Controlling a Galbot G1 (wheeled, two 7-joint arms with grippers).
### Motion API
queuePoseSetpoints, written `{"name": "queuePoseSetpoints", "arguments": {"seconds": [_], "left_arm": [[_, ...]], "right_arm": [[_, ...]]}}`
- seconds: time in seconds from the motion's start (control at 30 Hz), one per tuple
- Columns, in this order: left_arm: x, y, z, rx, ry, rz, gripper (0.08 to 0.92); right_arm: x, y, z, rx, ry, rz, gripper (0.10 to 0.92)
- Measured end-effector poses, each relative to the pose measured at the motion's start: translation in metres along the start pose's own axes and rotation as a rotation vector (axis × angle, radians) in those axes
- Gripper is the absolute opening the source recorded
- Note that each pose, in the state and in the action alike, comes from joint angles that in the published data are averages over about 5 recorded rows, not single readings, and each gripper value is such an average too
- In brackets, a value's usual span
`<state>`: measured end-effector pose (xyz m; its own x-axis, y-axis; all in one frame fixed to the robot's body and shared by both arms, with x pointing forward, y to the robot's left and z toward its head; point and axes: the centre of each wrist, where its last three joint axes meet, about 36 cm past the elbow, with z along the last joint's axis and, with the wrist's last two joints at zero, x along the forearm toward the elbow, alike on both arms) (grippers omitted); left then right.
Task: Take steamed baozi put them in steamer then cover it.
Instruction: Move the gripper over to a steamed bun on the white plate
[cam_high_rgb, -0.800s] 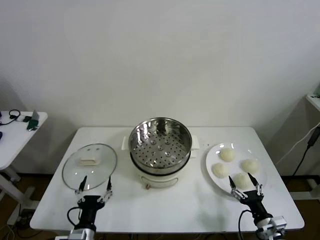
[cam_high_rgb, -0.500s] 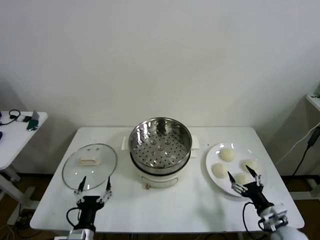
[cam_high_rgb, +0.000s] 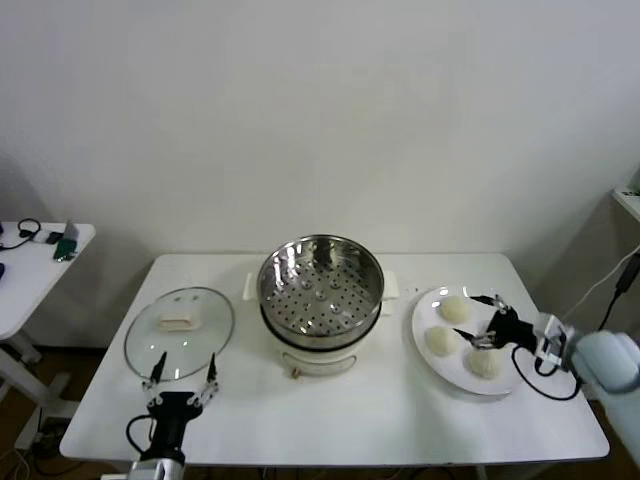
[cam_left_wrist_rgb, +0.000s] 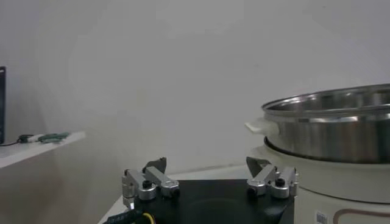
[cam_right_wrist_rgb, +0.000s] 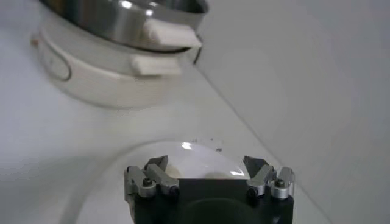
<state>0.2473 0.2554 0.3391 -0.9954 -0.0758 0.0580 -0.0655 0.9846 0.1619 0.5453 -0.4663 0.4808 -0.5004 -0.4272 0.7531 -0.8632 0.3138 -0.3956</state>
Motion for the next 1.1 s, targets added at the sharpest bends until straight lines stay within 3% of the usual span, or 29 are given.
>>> {"name": "queuePoseSetpoints", "arguments": {"seconds": [0.27, 0.5, 1.1], "left_arm": [[-0.004, 0.007, -0.002, -0.004, -0.001, -0.011, 0.823], [-0.007, 0.011, -0.006, -0.008, -0.004, -0.017, 0.823], [-0.007, 0.022, -0.003, -0.022, 0.017, -0.046, 0.823]], "right_arm": [[-0.012, -0.072, -0.022, 0.134, 0.189, -0.160, 0.823], [-0.035, -0.109, -0.037, 0.185, 0.317, -0.247, 0.823], [-0.111, -0.130, -0.063, 0.194, 0.449, -0.353, 0.823]]}}
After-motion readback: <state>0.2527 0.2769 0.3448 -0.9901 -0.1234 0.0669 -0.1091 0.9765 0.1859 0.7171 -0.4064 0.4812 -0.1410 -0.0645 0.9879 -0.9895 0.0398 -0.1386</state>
